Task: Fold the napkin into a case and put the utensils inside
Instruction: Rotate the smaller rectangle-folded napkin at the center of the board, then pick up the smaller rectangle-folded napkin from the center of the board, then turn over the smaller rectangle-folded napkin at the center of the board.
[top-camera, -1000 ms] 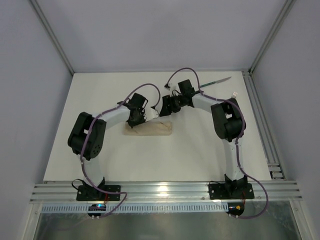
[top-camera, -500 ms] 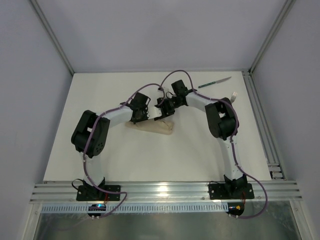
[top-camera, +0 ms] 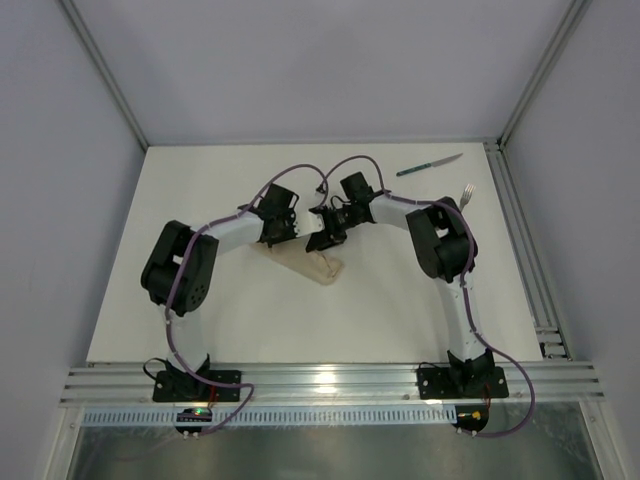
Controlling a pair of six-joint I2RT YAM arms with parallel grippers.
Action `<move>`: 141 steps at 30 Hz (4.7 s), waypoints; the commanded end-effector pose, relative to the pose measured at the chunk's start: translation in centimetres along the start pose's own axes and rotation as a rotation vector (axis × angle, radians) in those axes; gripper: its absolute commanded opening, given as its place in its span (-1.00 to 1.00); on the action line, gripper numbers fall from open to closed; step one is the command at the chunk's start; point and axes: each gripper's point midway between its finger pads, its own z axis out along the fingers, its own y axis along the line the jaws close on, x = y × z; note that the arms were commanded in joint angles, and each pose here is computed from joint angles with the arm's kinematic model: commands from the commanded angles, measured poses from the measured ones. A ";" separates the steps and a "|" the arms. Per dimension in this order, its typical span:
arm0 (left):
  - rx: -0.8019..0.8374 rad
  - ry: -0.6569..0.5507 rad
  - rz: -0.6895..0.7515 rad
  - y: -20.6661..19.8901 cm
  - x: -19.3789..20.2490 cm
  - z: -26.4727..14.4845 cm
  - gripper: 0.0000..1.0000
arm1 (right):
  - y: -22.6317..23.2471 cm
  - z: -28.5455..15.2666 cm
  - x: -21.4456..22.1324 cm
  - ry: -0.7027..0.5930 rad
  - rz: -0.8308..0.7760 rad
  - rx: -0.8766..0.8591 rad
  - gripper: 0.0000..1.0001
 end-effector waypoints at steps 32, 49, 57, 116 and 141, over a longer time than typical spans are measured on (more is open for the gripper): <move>0.245 -0.175 -0.780 0.5 0.0 -7.9 0.18 | -2.0 1.0 3.9 -0.265 0.032 0.288 -0.92; 0.385 -0.105 -0.850 -2.5 1.3 -2.0 0.00 | -0.3 1.9 3.6 -0.275 0.017 0.202 -0.91; 0.388 -0.131 -0.836 -2.9 1.2 -1.9 -0.31 | -0.3 3.1 3.3 -0.246 0.040 0.133 -0.17; 0.001 -0.270 -0.803 6.9 2.3 -13.6 0.01 | -4.8 -11.4 7.5 0.122 -0.709 1.702 -0.93; 0.040 -0.288 -0.824 7.5 1.5 -13.4 0.11 | 11.0 -2.3 5.5 -0.211 -0.715 0.915 0.25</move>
